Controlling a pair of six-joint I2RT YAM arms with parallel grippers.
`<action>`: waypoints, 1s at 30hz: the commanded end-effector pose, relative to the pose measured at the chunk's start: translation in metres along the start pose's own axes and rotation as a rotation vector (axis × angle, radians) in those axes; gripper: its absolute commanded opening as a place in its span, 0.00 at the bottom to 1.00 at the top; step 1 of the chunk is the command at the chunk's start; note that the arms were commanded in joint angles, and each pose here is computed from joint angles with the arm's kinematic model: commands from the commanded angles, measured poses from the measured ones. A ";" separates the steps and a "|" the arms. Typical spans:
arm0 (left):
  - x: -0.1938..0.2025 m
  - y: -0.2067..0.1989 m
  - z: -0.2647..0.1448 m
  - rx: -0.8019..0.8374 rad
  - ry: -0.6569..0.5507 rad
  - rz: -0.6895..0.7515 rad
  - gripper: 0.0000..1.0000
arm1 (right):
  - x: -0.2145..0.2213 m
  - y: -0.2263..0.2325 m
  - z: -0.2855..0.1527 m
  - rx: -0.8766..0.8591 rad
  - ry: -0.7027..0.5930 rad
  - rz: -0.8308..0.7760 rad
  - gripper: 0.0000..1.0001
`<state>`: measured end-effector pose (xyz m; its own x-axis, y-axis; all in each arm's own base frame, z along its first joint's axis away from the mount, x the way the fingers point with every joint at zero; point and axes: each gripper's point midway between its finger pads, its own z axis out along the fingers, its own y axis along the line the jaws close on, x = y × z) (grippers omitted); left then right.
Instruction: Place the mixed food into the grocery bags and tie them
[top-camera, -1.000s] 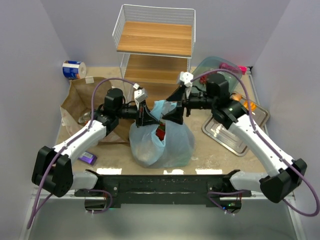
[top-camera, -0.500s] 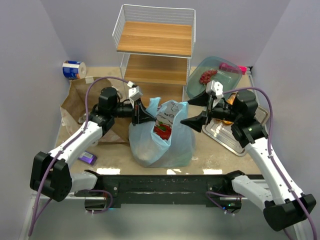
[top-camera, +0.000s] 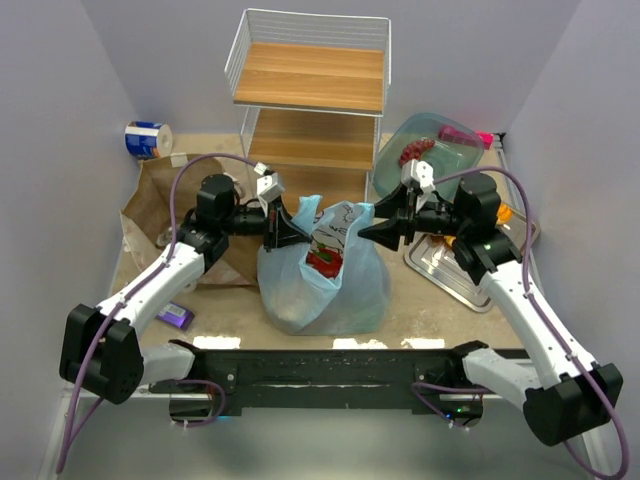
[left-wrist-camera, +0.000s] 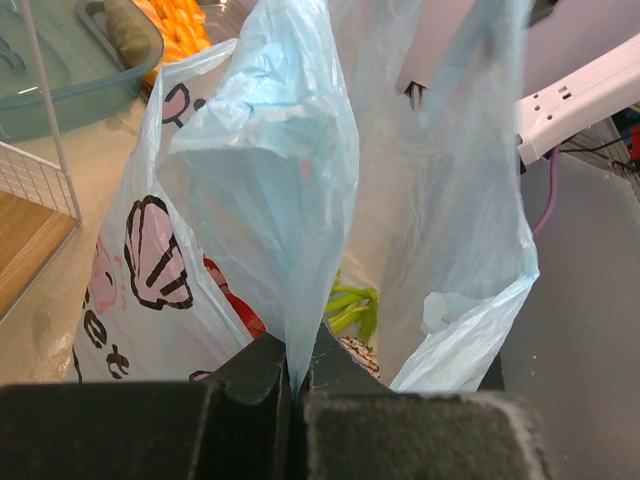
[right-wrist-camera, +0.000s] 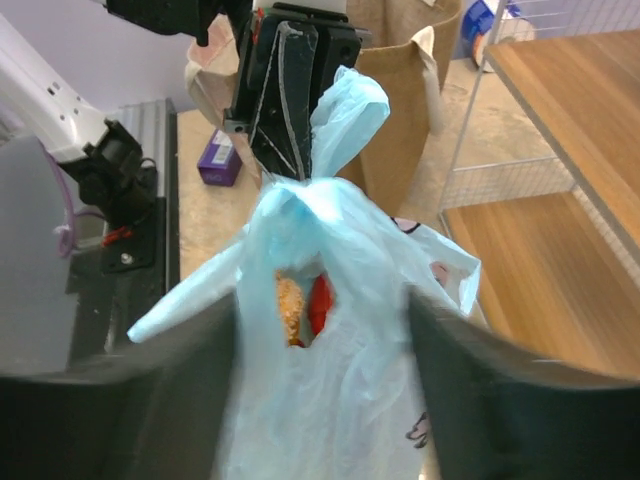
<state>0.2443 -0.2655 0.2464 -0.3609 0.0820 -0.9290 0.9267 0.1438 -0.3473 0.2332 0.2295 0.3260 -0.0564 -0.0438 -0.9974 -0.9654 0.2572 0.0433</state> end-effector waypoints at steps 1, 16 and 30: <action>-0.018 -0.012 -0.003 0.046 -0.029 0.055 0.00 | -0.019 0.005 0.004 -0.079 -0.029 -0.053 0.39; 0.000 0.014 -0.007 -0.104 0.150 -0.120 0.00 | 0.015 0.020 0.047 -0.175 0.186 0.047 0.00; -0.008 0.021 -0.013 -0.174 0.174 -0.077 0.37 | 0.044 0.014 0.083 -0.147 0.442 0.069 0.00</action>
<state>0.2571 -0.2527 0.2266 -0.5252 0.2396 -0.8166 0.8388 0.3075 -0.4492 0.2364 0.3125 0.2699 -0.2171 -0.3997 -0.8906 -0.9759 0.1110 0.1881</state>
